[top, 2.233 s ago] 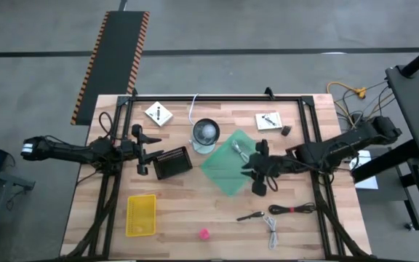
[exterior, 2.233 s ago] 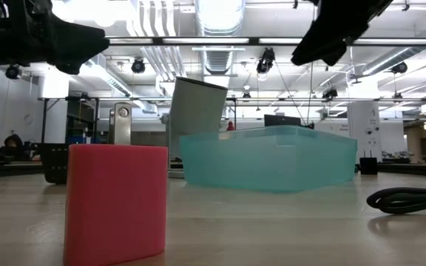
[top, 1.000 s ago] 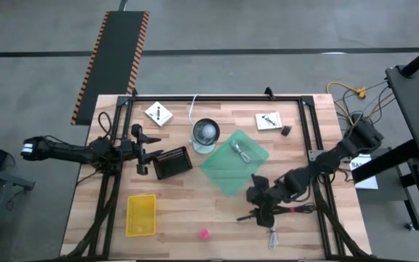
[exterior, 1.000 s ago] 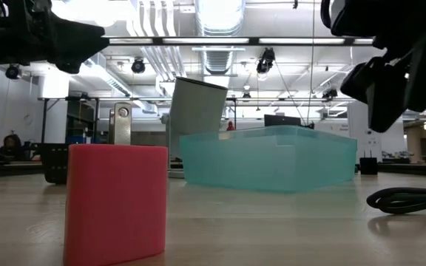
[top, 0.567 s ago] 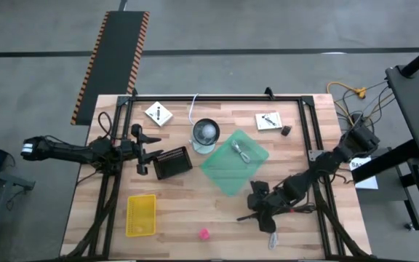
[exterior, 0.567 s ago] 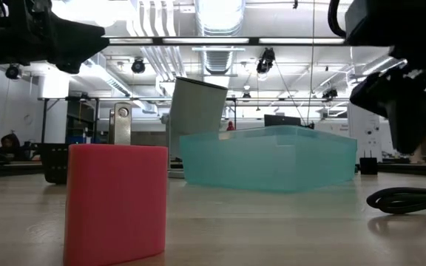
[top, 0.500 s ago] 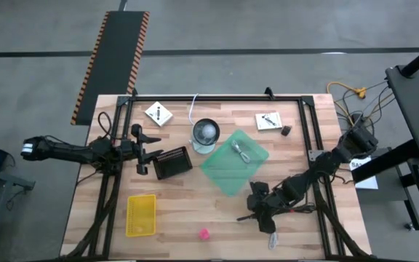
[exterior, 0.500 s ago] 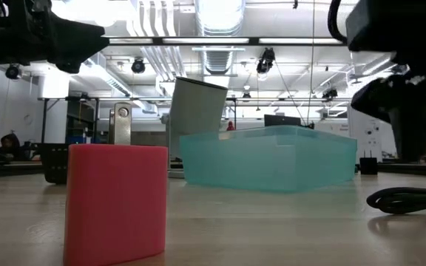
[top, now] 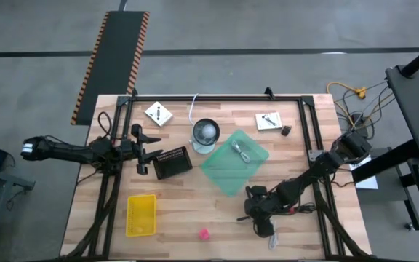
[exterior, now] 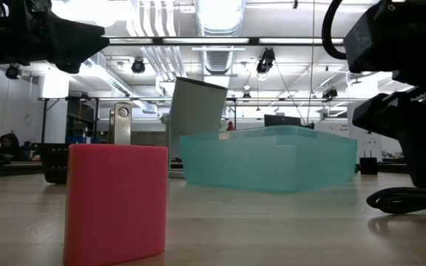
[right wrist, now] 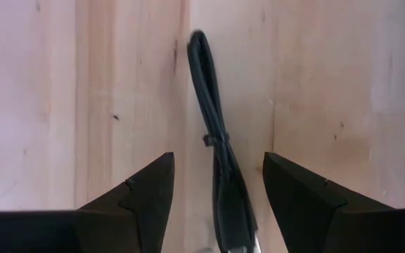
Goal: Pick and place items into bin
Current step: Put the left black charger cable into the green bin
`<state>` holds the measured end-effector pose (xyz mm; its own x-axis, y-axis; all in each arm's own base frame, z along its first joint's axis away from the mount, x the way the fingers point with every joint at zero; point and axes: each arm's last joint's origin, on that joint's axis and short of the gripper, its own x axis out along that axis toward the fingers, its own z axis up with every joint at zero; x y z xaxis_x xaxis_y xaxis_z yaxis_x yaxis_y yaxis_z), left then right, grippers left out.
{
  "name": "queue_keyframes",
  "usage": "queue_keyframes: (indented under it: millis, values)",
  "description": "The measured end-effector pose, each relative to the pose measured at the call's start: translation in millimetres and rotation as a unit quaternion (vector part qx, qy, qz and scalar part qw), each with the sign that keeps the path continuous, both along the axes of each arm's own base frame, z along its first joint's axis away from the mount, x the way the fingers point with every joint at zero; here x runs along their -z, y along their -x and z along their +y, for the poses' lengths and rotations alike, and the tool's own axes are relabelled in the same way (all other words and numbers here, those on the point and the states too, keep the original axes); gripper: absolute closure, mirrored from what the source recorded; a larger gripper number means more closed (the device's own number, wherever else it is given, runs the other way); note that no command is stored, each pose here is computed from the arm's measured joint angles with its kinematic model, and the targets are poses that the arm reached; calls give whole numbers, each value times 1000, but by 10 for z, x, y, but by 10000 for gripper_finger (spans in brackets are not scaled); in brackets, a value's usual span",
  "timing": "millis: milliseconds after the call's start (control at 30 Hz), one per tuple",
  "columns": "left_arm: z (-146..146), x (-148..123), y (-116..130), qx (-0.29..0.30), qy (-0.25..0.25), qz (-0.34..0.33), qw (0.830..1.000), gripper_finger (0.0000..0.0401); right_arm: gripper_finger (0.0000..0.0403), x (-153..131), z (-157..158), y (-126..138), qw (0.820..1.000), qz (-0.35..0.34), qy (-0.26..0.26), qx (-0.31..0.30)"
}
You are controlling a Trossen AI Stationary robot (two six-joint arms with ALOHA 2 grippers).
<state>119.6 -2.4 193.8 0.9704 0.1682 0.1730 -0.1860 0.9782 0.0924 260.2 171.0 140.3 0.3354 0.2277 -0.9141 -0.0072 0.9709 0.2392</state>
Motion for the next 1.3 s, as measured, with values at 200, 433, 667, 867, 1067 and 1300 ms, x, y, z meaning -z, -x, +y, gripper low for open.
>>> queue_keyframes:
  millis: [200,433,667,867,1067,1300]
  values:
    - [0,1,0,0,0,0,1000,218,229,9,3,28,1000,7,13,-17]
    - [0,1,0,0,0,0,1000,218,265,8,2,28,1000,5,15,-21]
    - [0,0,0,0,0,0,1000,218,293,21,-14,54,999,20,23,-22]
    - [0,1,0,0,0,0,1000,218,304,23,-18,61,999,23,25,-22]
    - [0,1,-1,0,0,1,1000,218,326,24,-20,63,999,24,26,-22]
    - [0,1,0,0,0,0,1000,218,348,22,-20,63,999,24,25,-22]
